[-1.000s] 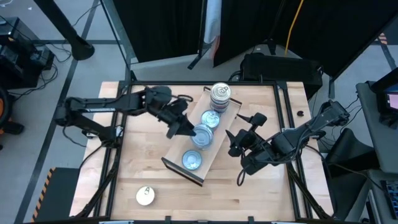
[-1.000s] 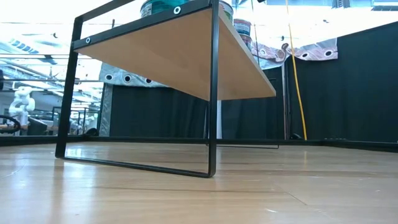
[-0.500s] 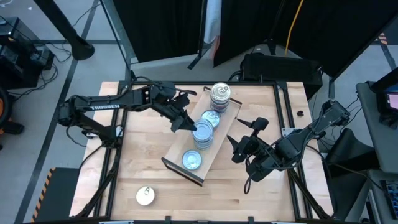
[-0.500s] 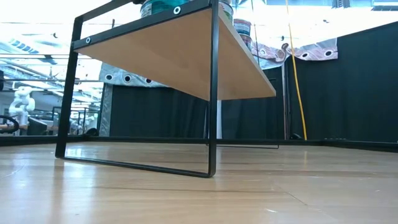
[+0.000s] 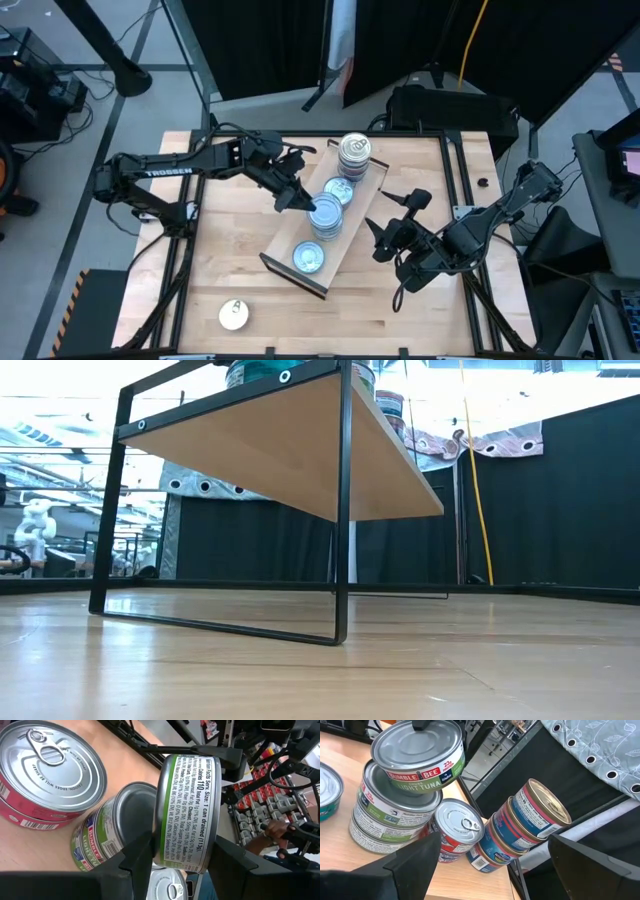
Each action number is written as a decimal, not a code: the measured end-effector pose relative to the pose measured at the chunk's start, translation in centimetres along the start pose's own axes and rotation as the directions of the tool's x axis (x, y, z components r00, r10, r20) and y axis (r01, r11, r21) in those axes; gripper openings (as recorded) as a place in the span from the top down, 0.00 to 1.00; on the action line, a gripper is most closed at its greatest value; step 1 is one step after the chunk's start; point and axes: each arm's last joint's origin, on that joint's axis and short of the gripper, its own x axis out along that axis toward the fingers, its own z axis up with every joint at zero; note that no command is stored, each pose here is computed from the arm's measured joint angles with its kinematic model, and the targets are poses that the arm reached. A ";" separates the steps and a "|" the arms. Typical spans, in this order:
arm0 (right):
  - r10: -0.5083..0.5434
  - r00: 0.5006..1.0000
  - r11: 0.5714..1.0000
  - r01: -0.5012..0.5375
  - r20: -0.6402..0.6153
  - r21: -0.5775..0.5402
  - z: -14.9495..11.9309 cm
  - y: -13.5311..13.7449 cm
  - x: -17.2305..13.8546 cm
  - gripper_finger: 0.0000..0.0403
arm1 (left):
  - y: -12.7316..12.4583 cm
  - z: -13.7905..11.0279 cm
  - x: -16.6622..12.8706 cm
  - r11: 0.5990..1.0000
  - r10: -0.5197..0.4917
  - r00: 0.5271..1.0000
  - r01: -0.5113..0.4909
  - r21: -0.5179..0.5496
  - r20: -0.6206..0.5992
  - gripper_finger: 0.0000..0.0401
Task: Stack canned seafood by type on shelf
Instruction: Stack the green tuna can on top of the green tuna can on the shelf, then stack the blue tuna can on top of the blue tuna can on the shelf
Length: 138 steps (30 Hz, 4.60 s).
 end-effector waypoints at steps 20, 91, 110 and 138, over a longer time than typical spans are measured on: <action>0.000 1.000 1.000 0.000 0.000 0.003 0.0 0.0 0.0 0.10 | 0.0 0.0 0.0 0.999 0.018 1.000 -0.018 0.039 0.014 0.58; 0.056 0.998 0.990 -0.053 -0.021 0.131 -0.1 0.2 -0.2 0.10 | -11.1 -11.0 -11.7 0.895 0.131 0.990 -0.140 0.424 0.050 0.47; 0.218 0.966 0.855 -0.119 -0.141 0.506 -1.2 1.4 -0.7 0.10 | -15.5 -26.0 0.8 0.843 0.402 0.848 -0.195 0.501 -0.345 0.79; 0.310 0.949 0.736 -0.201 -0.058 0.646 -1.2 6.3 -2.3 0.10 | -13.1 -37.8 4.5 0.718 0.693 0.587 -0.613 0.328 -0.420 0.79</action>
